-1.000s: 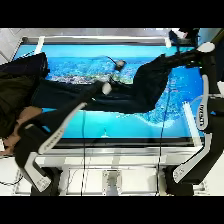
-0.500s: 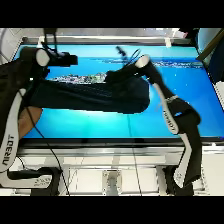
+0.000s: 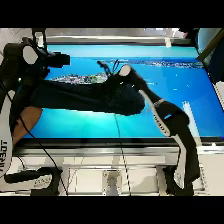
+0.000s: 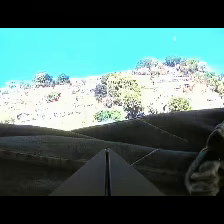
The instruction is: Fold the clothes and pants, and hang the long-sleeved shirts on hangers.
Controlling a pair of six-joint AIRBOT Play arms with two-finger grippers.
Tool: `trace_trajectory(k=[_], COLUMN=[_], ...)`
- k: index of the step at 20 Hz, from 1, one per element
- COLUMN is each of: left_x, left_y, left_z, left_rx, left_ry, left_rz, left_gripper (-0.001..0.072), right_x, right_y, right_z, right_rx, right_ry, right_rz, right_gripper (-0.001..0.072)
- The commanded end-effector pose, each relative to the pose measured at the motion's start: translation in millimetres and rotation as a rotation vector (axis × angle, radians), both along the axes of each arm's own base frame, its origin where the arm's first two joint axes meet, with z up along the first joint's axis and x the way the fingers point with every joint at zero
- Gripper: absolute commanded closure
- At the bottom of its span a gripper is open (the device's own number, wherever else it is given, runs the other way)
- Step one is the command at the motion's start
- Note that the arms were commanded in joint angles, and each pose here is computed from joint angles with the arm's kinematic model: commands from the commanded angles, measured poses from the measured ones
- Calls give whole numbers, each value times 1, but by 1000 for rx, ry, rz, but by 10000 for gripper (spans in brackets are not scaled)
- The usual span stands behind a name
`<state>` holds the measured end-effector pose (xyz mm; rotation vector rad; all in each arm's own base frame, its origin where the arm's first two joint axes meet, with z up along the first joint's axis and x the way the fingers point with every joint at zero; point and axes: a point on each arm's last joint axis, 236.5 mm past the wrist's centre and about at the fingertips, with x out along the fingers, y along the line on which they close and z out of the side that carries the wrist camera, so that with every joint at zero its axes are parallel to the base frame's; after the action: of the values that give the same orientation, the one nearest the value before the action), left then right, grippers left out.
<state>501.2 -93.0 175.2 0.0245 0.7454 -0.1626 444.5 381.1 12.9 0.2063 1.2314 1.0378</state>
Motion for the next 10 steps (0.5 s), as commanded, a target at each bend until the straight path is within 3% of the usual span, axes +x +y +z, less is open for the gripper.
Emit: trace_trajectory(k=[1, 8, 9, 10], left_x=[-6, -7, -7, -7], left_y=[2, -3, -4, -5], left_z=[-5, -5, -5, -5], left_rx=[7, 4, 3, 4], left_ry=[31, 34, 34, 34], left_rz=[1, -8, -11, -13], left_gripper=[692, 692, 692, 692], right_x=[18, 49, 43, 37], right_y=[-124, -304, -314, -320], right_z=[26, 30, 12, -7], right_rx=[-218, -250, -246, -240], right_ry=[-39, 60, 120, 178], right_rz=[-42, -379, -395, -408], right_gripper=[203, 194, 173, 55])
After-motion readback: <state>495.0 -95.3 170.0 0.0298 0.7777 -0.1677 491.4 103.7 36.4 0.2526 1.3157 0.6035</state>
